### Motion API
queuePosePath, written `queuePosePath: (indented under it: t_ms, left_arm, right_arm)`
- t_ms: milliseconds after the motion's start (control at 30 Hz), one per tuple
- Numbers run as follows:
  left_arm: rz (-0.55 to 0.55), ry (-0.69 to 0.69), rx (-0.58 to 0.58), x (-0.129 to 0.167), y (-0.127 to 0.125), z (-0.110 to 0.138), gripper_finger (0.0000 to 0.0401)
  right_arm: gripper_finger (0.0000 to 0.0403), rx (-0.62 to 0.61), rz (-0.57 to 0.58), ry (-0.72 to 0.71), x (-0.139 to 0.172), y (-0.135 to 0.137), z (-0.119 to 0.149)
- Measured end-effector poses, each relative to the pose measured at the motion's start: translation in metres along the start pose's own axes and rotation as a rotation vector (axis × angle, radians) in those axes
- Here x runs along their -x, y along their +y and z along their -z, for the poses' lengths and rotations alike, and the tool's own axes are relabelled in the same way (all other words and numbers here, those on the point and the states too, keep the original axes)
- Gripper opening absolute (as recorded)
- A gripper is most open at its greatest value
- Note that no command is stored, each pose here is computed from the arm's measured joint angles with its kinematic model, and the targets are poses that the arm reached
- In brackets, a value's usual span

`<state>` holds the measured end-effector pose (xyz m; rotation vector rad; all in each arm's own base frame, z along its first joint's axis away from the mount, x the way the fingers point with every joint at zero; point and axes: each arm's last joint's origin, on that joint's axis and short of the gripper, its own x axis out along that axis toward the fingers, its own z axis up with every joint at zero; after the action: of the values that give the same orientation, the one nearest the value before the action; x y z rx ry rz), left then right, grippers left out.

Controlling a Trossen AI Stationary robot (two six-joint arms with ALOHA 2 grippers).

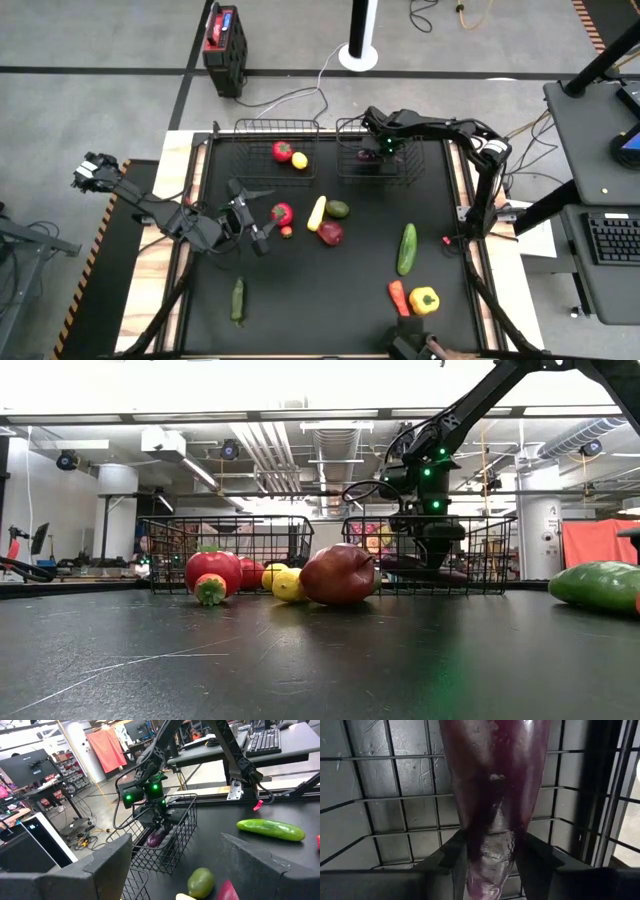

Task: Sort produce into baskets
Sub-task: Put the eggplant into the right wire basket

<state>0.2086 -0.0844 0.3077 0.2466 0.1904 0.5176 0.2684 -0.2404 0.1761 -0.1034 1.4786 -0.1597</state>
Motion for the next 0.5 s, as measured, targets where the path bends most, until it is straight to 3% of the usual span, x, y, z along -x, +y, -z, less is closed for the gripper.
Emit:
queuePosePath:
  t_ms: [500]
  left_arm:
    - [0.0,0.0,0.0,0.0,0.0,0.0,0.0278]
  right_arm:
    - [0.0132,-0.072,-0.002,0.003,-0.0001,0.0002,0.0004]
